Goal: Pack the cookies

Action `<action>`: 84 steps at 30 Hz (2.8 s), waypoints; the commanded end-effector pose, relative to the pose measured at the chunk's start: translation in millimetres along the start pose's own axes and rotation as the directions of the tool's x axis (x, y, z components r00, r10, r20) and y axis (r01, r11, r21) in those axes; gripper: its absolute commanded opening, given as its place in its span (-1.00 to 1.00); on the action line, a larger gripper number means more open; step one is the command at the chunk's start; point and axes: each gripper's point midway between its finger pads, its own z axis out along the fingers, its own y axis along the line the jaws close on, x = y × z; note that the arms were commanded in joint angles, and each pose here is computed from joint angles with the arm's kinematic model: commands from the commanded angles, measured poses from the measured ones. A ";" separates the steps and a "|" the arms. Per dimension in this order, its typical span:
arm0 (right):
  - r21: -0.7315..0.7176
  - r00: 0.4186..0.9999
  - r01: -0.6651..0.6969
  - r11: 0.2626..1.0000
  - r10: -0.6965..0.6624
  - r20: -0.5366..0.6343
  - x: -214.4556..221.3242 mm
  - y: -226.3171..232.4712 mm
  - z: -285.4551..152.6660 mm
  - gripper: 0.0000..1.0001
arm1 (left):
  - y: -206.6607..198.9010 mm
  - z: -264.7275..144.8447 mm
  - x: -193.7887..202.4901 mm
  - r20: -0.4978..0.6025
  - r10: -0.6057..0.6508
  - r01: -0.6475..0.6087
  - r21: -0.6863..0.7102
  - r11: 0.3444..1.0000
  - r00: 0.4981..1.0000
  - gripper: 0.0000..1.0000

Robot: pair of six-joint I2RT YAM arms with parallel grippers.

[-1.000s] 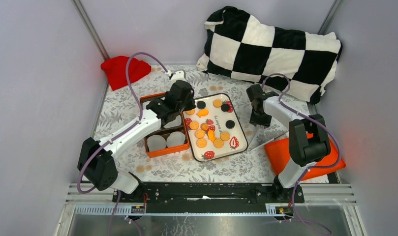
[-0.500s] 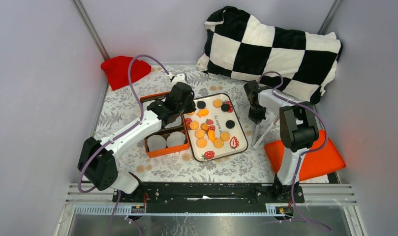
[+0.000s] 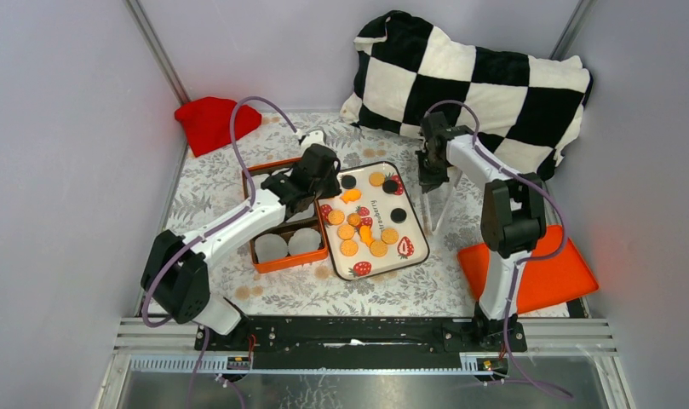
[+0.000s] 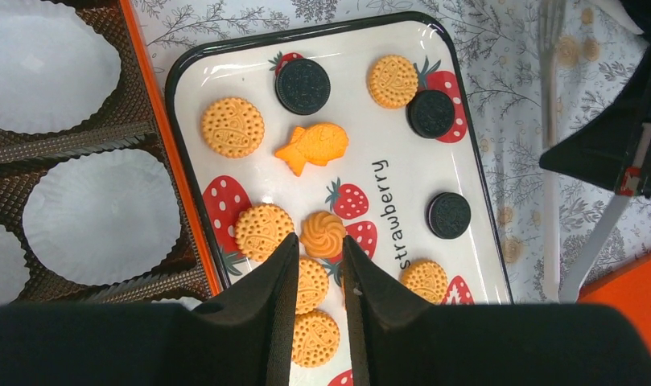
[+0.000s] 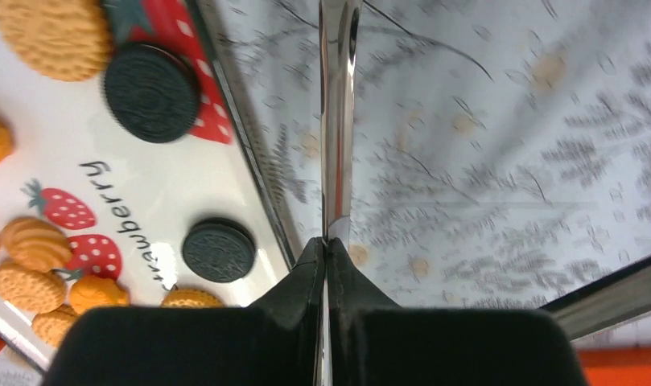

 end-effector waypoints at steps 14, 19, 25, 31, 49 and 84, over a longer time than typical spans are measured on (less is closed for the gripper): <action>-0.054 0.977 0.157 0.986 -0.163 -0.138 -19.7 2.6 28.4 0.04 | -6.0 13.5 -0.6 0.002 -0.025 0.025 -0.003 1.000 1.000 -0.40; -0.051 0.993 0.113 0.992 -0.114 -0.012 -32.3 5.0 4.3 0.33 | -5.7 17.8 2.6 -0.009 -0.018 0.018 -0.005 1.000 1.000 -0.40; 0.036 0.998 0.038 0.999 -0.040 0.058 -13.9 -12.2 -39.1 0.71 | -8.9 17.2 5.7 -0.020 -0.014 0.015 0.011 1.000 1.000 -0.41; 0.080 0.997 -0.055 0.995 0.051 0.055 24.3 -26.5 -46.0 0.99 | -14.8 14.0 6.5 -0.027 -0.011 0.012 0.038 0.999 1.000 -0.41; 0.145 0.971 -0.215 0.966 0.227 -0.069 52.5 -32.2 45.2 0.99 | -6.6 8.3 7.6 -0.001 -0.004 0.004 0.033 0.999 1.000 -0.40; 0.133 0.993 0.028 0.991 -0.043 0.112 9.9 4.2 -95.6 0.10 | -34.9 -19.1 -21.5 -0.010 -0.033 0.034 0.169 0.985 0.999 -0.37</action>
